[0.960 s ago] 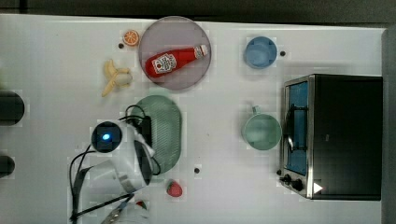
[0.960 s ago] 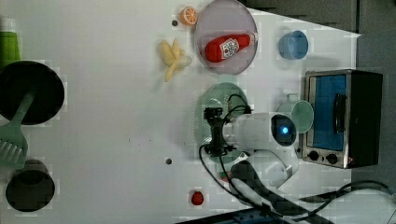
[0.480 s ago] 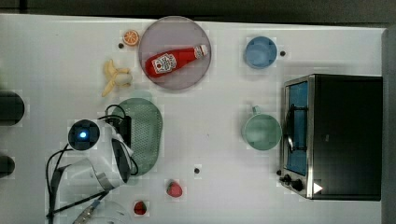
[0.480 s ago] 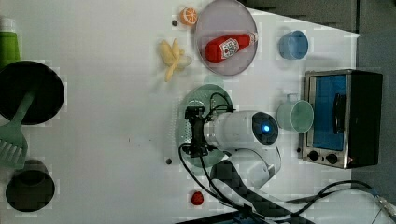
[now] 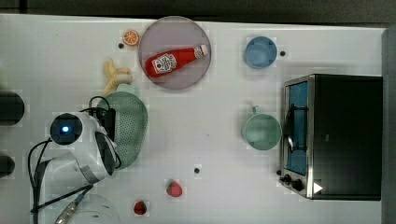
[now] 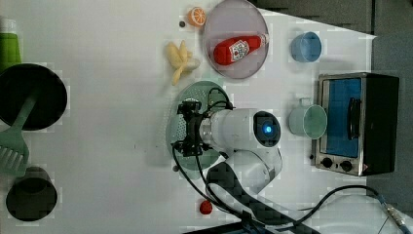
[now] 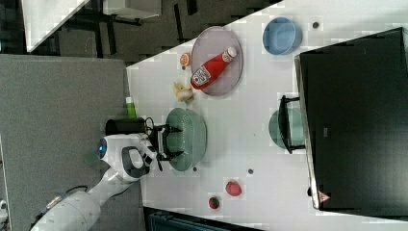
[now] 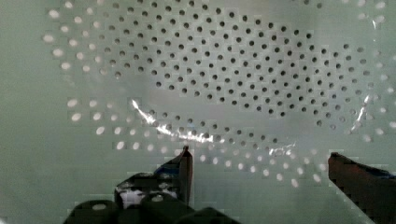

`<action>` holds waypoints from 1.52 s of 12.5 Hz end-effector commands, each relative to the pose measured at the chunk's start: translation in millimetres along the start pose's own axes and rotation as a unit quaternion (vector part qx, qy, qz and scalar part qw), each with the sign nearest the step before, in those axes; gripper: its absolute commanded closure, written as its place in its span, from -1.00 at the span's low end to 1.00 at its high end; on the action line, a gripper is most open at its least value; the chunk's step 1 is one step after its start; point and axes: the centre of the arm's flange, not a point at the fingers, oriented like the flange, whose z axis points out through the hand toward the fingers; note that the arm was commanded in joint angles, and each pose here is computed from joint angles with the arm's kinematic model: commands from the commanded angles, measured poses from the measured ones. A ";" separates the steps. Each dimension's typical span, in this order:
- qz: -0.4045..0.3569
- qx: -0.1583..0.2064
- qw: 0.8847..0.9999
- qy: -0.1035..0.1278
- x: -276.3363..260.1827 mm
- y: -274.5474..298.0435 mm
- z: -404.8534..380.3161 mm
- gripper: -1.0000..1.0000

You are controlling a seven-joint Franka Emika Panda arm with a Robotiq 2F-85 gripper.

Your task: Drag strainer right to left.

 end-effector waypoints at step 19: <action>-0.108 0.003 0.994 0.004 -53.4 -27.2 -93.8 -1.00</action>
